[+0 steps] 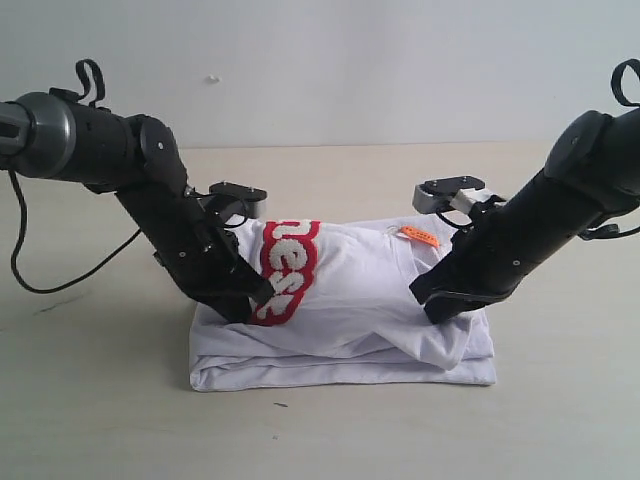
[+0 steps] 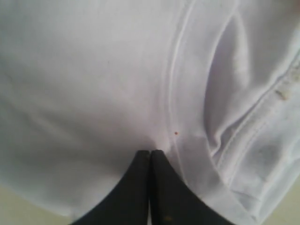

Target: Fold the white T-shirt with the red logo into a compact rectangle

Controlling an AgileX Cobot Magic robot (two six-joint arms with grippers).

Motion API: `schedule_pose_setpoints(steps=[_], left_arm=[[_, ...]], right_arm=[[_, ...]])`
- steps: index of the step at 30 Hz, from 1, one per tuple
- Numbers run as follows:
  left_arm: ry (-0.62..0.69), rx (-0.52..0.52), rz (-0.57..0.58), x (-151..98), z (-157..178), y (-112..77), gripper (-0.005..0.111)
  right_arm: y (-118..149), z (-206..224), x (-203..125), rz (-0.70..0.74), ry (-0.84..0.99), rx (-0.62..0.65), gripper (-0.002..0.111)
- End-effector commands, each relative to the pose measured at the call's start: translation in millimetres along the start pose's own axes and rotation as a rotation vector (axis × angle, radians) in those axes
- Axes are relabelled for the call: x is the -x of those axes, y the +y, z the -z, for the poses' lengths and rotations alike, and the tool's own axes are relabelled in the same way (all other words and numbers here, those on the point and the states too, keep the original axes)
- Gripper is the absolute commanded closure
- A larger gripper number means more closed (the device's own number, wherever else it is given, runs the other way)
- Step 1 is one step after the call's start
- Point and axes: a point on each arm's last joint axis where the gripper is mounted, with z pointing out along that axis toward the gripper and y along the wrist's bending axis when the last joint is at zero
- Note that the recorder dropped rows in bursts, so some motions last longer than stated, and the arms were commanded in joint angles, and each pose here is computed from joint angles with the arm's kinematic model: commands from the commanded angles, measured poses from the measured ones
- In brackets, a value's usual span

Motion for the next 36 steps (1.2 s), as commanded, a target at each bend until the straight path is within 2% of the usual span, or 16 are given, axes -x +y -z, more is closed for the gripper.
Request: schedule_pose_setpoints(steps=[1, 10, 17, 19, 25, 27, 29, 31, 36], left_arm=[[0.173, 0.029, -0.021, -29.6, -25.5, 14.6, 0.107], [0.060, 0.039, -0.005, -19.5, -0.1, 10.7, 0.107], [-0.032, 0.061, -0.016, -12.1, 24.7, 4.5, 0.105], [-0.053, 0.057, -0.013, -10.7, 31.4, 1.8, 0.099], [-0.177, 0.043, 0.005, -4.0, 64.3, -10.5, 0.060], [-0.215, 0.050, 0.003, -2.8, 75.7, -13.8, 0.056], [-0.254, 0.060, 0.017, -1.7, 86.7, -16.6, 0.057], [-0.295, 0.069, 0.029, -0.9, 98.0, -19.5, 0.063], [-0.416, 0.095, 0.038, -1.5, 131.9, -29.1, 0.096]], right_arm=[[4.7, -3.0, -0.3, 0.012, 0.008, 0.010, 0.108], [6.5, -22.6, -5.1, 0.001, 0.060, 0.021, 0.108], [8.7, -16.2, -2.7, 0.007, 0.041, 0.017, 0.108], [10.7, -10.1, -0.5, 0.017, 0.024, 0.013, 0.108], [18.5, 18.6, 9.0, 0.069, -0.070, -0.030, 0.108], [21.0, 30.7, 12.4, 0.093, -0.110, -0.059, 0.108], [24.1, 43.3, 15.5, 0.116, -0.152, -0.084, 0.108], [27.9, 58.4, 18.5, 0.145, -0.201, -0.115, 0.108], [38.0, 94.6, 22.2, 0.211, -0.316, -0.190, 0.108]])
